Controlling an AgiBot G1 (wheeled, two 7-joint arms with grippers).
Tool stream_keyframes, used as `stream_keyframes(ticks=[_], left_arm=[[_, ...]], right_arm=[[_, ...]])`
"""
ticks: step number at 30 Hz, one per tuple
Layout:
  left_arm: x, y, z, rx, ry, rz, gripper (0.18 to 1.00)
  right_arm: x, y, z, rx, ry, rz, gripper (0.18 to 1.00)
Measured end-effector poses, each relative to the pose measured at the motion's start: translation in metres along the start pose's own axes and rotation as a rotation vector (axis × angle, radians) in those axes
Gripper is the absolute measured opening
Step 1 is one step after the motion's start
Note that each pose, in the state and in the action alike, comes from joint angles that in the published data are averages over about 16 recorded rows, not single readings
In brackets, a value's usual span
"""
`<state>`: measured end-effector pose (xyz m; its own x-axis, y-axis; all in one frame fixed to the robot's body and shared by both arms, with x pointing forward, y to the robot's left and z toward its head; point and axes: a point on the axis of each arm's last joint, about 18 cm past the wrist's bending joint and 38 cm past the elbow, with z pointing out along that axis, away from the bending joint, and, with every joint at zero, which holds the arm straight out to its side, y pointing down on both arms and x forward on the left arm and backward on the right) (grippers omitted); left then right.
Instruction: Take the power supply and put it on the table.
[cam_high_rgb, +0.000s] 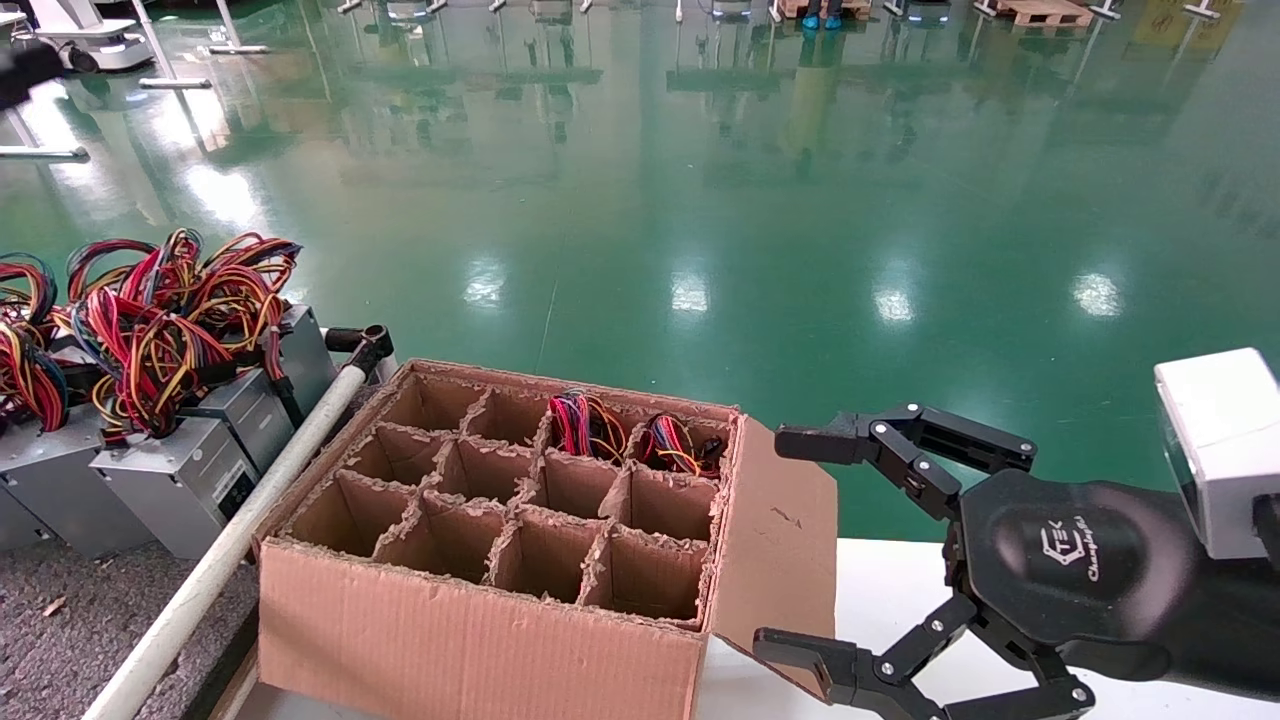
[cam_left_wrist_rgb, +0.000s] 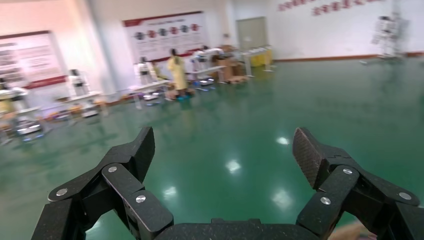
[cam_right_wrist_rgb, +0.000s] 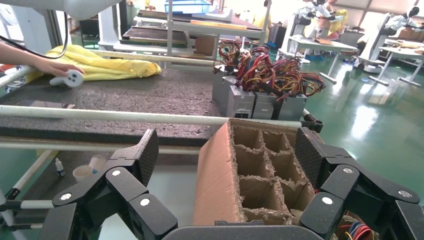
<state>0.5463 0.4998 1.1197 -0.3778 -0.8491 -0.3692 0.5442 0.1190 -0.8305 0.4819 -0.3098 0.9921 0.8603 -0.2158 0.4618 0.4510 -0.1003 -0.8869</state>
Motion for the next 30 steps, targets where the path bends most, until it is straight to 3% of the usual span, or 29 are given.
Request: stream_keyframes(ticks=[15, 30], left_arm=[[0.096, 0.018, 0.020, -0.023, 0.344, -0.002, 1.001], [0.201, 0.038, 0.010, -0.044, 0.706, -0.051, 1.001]], right_arm=[[0.000, 0.000, 0.000, 0.000, 0.000, 0.000, 1.000], [0.000, 0.000, 0.000, 0.000, 0.000, 0.000, 1.000]])
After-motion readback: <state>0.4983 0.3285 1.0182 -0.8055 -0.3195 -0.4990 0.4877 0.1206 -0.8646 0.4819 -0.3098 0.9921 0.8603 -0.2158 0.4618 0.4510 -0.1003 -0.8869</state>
